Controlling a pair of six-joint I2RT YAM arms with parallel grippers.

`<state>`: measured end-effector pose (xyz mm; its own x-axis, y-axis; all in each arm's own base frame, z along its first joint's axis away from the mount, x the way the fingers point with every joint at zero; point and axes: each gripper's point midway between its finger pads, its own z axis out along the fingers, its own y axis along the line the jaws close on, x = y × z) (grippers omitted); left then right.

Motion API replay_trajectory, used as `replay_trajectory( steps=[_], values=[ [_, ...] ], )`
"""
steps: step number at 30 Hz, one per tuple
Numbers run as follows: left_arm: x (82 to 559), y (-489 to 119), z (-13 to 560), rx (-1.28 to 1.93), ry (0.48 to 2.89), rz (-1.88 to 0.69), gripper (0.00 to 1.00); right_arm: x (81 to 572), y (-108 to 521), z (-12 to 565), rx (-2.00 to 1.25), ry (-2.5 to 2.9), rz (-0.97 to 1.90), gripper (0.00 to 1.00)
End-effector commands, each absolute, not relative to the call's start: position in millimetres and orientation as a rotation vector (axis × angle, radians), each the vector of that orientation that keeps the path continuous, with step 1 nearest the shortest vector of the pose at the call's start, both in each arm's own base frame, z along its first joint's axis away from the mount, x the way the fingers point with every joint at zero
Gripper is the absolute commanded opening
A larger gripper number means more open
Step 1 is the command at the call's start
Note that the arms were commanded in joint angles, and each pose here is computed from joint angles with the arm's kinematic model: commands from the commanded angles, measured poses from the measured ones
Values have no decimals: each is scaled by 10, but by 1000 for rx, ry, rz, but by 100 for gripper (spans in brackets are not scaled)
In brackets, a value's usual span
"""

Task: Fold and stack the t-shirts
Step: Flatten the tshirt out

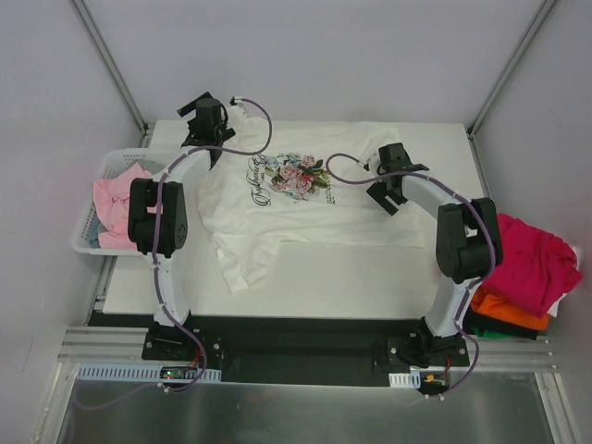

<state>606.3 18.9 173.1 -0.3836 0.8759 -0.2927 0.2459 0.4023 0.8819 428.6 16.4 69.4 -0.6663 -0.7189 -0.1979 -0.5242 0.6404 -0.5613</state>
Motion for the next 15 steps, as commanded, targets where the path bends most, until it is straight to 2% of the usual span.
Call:
replay_trajectory(
  steps=[1, 4, 6, 7, 9, 10, 15],
  values=[
    [5685, -11, 2433, 854, 1790, 877, 99, 4205, 244, 1010, -933, 2405, -640, 100],
    [5283, -197, 2386, 904, 1832, 779, 99, 4076, 265, 1083, -967, 2405, -631, 100],
    [4896, -420, 1993, 1029, 1905, 694, 99, 3925, 282, 1096, -1007, 2413, -609, 100],
    [4725, -496, 2095, 1035, 1881, 678, 99, 3858, 282, 1071, -1032, 2422, -602, 100],
    [4353, -586, 1742, 1119, 1936, 648, 99, 3699, 287, 1034, -1070, 2436, -576, 100],
    [4188, -758, 1803, 1142, 1897, 617, 99, 3661, 269, 1029, -1075, 2437, -581, 100],
    [3538, -913, 1372, 1228, 1983, 511, 99, 3333, 211, 907, -1140, 2466, -558, 100]
  ],
)
